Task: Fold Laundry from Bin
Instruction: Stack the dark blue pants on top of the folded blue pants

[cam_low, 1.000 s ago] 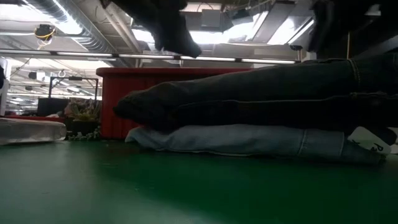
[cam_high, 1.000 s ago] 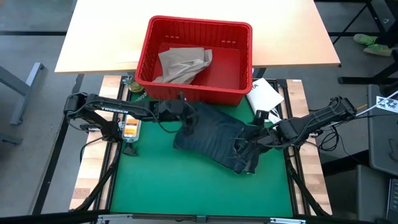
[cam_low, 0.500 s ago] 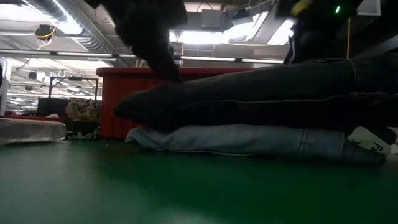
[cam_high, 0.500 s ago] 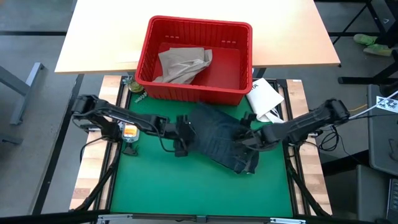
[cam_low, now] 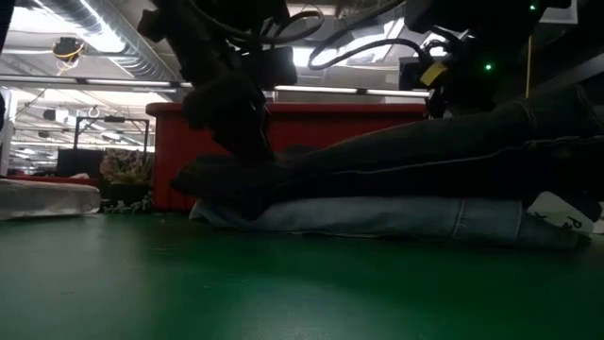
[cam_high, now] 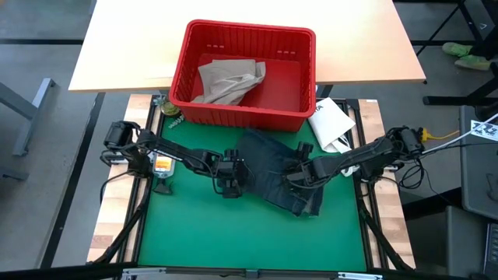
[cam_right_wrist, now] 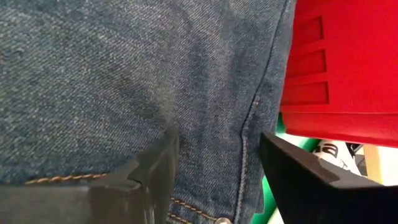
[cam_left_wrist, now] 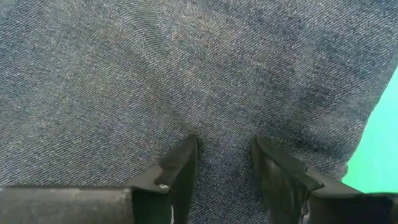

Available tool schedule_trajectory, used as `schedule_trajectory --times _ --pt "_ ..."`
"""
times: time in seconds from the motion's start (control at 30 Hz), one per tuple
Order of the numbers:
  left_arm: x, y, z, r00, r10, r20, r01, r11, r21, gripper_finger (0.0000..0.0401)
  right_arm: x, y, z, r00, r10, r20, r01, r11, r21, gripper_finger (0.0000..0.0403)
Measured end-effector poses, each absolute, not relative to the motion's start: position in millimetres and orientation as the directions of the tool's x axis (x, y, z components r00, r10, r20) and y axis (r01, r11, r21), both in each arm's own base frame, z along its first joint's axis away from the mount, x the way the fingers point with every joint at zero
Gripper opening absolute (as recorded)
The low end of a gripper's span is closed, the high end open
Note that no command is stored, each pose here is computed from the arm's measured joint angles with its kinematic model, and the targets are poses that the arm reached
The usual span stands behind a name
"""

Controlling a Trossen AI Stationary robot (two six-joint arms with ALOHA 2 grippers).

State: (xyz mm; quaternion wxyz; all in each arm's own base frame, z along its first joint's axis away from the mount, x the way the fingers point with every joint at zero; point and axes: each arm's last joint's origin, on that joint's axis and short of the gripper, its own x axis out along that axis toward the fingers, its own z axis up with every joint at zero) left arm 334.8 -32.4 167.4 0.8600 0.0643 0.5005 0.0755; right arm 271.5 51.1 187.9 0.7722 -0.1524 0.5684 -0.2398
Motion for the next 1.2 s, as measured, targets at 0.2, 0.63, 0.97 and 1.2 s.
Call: schedule_trajectory --times 0.2,0.63,0.97,1.2 --pt "333.2 -32.3 171.0 0.498 0.191 -0.846 -0.066 0.981 0.182 0.0151 272.7 51.9 194.7 0.241 -0.532 -0.812 0.194 0.846 -0.497 0.0225" --pt "312.6 -28.9 226.1 0.631 0.177 -0.756 -0.098 0.984 0.149 0.0151 295.9 58.2 269.5 0.324 -0.5 -0.803 0.162 0.866 -0.474 0.0225" --pt "323.6 -10.4 242.4 0.746 0.21 -0.632 -0.181 0.977 0.111 0.0151 306.8 65.0 276.1 0.406 -0.416 -0.813 0.175 0.909 -0.378 0.0225" --pt "328.1 23.0 240.6 0.735 0.286 -0.615 -0.283 0.953 0.106 0.0151 314.4 92.7 256.8 0.477 -0.347 -0.807 0.118 0.936 -0.333 0.0225"
